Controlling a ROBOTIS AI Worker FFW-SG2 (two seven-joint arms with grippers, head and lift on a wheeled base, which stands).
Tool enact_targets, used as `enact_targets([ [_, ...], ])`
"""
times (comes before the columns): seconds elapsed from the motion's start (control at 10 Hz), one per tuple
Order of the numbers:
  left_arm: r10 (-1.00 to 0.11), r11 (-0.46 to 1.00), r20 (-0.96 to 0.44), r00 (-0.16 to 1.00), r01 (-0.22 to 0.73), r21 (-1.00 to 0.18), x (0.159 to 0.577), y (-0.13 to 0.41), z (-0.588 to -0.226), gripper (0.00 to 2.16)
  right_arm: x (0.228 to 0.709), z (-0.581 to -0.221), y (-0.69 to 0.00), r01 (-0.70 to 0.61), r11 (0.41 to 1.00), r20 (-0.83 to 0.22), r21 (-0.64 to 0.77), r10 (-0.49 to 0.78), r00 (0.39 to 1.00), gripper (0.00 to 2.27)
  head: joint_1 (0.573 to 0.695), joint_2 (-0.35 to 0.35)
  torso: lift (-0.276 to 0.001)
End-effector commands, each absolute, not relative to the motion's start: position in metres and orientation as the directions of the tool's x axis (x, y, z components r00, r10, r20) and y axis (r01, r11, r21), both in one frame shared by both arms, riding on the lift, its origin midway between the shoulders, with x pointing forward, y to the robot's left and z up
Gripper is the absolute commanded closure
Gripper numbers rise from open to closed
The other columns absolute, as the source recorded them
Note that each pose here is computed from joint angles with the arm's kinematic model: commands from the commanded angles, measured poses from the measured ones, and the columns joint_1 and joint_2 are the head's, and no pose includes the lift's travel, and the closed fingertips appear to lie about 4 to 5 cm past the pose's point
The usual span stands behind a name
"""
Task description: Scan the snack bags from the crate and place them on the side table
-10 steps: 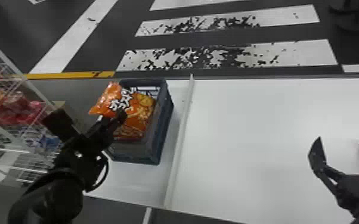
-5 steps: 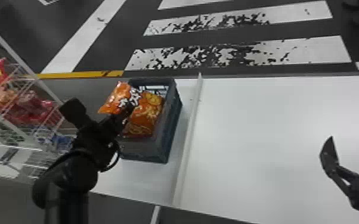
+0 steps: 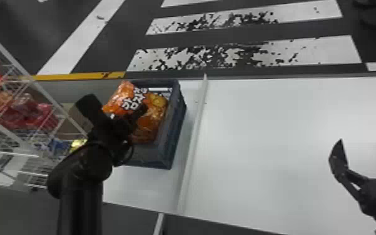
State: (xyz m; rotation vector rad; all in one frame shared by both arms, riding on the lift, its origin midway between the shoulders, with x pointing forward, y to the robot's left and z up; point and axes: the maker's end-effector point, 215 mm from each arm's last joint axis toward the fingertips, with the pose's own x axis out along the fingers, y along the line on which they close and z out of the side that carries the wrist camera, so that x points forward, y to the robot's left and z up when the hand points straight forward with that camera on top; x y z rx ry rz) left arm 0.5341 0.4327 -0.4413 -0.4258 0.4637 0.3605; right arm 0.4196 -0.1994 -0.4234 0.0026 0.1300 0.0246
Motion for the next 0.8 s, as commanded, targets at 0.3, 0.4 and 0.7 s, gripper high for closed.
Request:
enact_targets([
  [0.3,0.129,0.887,-0.535,0.835,-0.338,-0.314,0.534,0.418,-0.465,1.35,0.419,-0.424,-0.198,-0.026,1.0,-0.133,0.004,0.026,0.991,0.1,0.695,0.256,-0.05],
  [0.4,0.111,0.891,-0.523,0.845,-0.318,-0.325,0.53,0.417,-0.462,1.41,0.42,-0.423,-0.199,-0.024,1.0,-0.131,0.005,0.024,0.991,0.1,0.695,0.253,-0.05],
  [0.7,0.141,0.903,-0.418,0.898,-0.289,-0.316,0.506,0.431,-0.395,1.67,0.421,-0.424,-0.198,-0.025,1.0,-0.131,0.005,0.025,0.991,0.1,0.695,0.26,-0.05],
])
